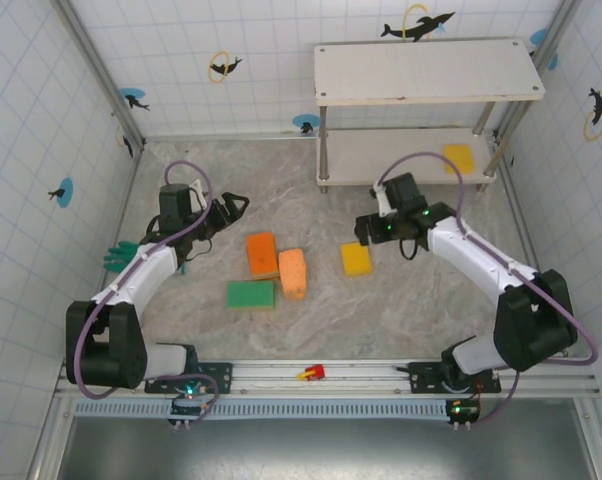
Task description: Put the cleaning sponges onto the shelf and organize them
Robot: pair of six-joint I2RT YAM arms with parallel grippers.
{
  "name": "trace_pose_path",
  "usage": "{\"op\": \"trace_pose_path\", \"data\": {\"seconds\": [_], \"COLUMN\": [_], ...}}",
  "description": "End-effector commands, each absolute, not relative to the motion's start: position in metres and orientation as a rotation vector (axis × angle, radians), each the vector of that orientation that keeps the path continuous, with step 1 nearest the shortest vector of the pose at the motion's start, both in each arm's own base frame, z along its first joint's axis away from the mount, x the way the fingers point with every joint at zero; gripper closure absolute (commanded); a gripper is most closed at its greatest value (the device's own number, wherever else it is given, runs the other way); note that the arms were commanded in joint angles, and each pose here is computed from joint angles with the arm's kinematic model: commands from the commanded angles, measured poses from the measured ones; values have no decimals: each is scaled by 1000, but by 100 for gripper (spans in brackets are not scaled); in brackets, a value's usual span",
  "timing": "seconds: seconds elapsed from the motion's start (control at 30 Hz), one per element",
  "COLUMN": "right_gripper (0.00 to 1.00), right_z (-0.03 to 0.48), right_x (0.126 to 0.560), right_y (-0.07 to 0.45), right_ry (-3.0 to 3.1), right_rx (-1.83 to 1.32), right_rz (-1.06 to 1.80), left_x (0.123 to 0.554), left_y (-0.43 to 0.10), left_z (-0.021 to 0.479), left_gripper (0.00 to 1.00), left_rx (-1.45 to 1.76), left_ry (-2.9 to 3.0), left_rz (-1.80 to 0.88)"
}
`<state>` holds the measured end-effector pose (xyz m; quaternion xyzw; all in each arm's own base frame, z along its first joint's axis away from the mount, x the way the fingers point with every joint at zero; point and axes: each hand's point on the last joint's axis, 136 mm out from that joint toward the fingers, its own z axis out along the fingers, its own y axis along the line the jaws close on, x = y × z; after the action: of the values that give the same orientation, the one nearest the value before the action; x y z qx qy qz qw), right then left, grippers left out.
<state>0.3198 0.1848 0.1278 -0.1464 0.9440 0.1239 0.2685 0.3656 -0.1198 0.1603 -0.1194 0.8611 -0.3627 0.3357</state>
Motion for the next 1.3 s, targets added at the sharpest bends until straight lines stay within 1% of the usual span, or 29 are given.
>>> {"op": "trace_pose_path", "data": {"seconds": [0.0, 0.1, 0.17, 0.4, 0.6, 1.27], "right_gripper": [2, 2, 2, 2, 2, 2], "right_z": [127, 118, 115, 97, 78, 36], "right_x": [315, 304, 299, 292, 288, 280], "right_y": [190, 195, 197, 209, 217, 220], "right_ry": [2518, 2515, 2503, 2504, 2526, 2592], "right_rx": [-198, -252, -278, -232, -208, -248], "right_rz": [326, 239, 196, 270, 279, 222], "left_x": [364, 362, 361, 355, 355, 354], "left_y": [-130, -128, -123, -107, -102, -102], "left_z": [163, 164, 166, 163, 153, 150], "left_gripper": [2, 2, 2, 3, 3, 3], "left_rx": [-355, -360, -346, -326, -376, -414], "left_ry": [2228, 2222, 2230, 2289, 2304, 2328], "left_rz": [-1065, -1055, -1002, -823, -804, -812]}}
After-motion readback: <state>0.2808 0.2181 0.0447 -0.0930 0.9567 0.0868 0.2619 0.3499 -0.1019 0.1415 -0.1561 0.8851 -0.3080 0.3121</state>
